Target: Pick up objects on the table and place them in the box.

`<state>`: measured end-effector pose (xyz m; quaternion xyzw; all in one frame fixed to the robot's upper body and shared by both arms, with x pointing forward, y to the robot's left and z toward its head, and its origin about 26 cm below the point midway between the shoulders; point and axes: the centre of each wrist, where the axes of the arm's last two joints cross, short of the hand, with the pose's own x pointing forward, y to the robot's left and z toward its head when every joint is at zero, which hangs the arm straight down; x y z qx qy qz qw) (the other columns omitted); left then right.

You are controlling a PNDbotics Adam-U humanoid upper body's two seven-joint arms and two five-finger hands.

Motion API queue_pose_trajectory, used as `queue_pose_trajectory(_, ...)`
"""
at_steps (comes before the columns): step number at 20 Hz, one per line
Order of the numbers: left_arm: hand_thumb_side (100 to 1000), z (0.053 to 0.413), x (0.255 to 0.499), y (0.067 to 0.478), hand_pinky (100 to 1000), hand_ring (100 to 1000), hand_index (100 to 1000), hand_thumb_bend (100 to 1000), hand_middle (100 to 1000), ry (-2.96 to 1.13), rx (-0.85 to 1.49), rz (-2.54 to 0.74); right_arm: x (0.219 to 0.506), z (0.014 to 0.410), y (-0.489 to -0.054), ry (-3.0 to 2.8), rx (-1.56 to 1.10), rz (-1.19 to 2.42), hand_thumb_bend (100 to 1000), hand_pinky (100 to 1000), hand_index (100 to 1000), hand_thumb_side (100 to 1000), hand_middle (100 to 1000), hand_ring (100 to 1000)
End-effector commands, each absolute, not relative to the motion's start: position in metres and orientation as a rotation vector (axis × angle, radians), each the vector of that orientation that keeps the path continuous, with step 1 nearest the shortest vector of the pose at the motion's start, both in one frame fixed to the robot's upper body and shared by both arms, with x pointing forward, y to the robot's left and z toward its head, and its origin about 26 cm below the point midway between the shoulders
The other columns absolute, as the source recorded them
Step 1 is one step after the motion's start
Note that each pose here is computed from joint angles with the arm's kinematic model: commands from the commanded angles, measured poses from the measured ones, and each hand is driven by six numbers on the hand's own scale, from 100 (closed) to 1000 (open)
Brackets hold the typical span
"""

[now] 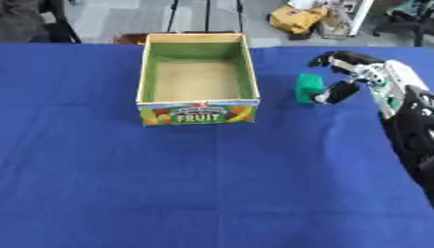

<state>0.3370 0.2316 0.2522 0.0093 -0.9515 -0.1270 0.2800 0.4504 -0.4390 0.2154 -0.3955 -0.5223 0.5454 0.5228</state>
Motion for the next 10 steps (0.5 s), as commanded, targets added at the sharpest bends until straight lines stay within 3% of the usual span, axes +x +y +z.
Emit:
queue_pose_trajectory(1,974,0.2613,0.3352,0.2311,681,569,785,651,565,-2.58,0.022,-0.359,0.4448,0.239,-0.451,-1.261,-1.007,1.283,343,821,916,196,889,928)
queue_pose_trajectory(10,978,0.2636,0.3345,0.23,682,567,786,649,559,-2.585,0.015,-0.366,0.4414,0.2374,-0.4596,-1.239,-1.017,1.253,330,821,915,185,889,928)
